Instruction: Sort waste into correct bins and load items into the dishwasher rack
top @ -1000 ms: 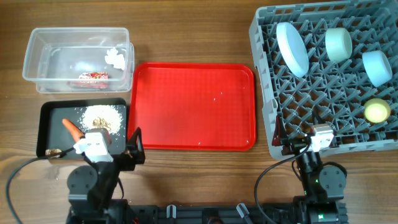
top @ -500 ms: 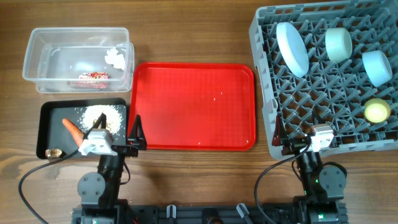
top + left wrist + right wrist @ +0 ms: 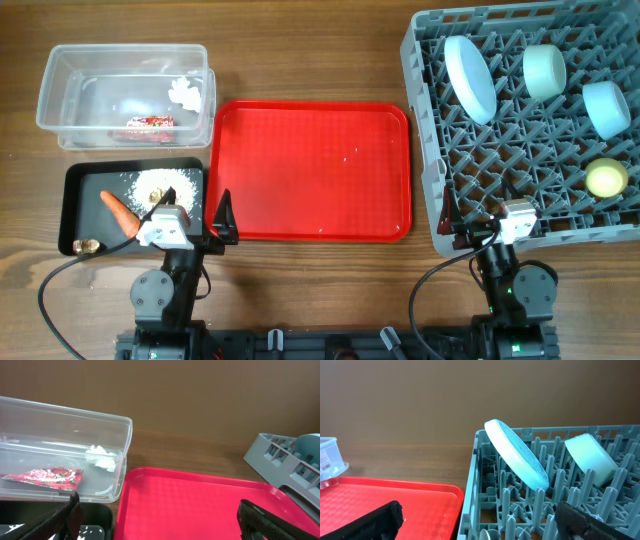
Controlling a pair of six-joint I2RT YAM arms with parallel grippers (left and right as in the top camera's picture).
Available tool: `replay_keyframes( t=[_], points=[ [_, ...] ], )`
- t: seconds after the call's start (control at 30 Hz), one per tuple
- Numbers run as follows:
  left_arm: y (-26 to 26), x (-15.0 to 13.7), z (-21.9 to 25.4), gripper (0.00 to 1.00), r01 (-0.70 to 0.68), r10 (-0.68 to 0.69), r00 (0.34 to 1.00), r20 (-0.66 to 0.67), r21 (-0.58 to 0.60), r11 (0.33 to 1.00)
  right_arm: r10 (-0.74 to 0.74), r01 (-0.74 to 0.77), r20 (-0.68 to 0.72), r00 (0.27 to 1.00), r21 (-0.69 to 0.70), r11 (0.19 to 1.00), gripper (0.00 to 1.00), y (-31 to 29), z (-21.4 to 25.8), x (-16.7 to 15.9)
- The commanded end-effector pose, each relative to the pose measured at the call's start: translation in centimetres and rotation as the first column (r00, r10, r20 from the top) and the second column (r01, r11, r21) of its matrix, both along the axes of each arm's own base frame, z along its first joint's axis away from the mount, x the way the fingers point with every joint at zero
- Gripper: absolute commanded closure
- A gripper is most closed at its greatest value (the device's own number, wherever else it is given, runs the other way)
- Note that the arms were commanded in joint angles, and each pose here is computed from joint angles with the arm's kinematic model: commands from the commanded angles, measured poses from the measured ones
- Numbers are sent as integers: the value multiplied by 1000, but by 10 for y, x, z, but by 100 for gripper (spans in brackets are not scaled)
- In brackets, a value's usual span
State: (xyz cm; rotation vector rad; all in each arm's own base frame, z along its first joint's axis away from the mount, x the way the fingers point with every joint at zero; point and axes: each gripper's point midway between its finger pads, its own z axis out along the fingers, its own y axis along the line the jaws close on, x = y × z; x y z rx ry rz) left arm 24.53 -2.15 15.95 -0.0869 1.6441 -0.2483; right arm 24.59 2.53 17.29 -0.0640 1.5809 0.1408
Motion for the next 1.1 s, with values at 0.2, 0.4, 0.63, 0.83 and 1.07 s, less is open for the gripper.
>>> replay_keyframes(
  t=[0.2,0.4,0.63,0.83,1.07],
  points=[
    [1,0,-2,0,-1,1,1000,3,19,1000,-11,11,12,1000,7,1000,0,-2,3,0],
    [1,0,-2,0,-1,1,1000,3,19,1000,-11,11,7,1000,7,1000,0,-2,1,0],
    [1,0,-2,0,-1,1,1000,3,19,1000,-11,11,0,1000,6,1000,0,-2,0,0],
    [1,0,-2,0,-1,1,1000,3,19,1000,-10,10,0,1000,6,1000,0,-1,0,0],
    [1,0,-2,0,-1,1,1000,3,19,1000,-11,11,0,1000,6,1000,0,-2,0,0]
  ],
)
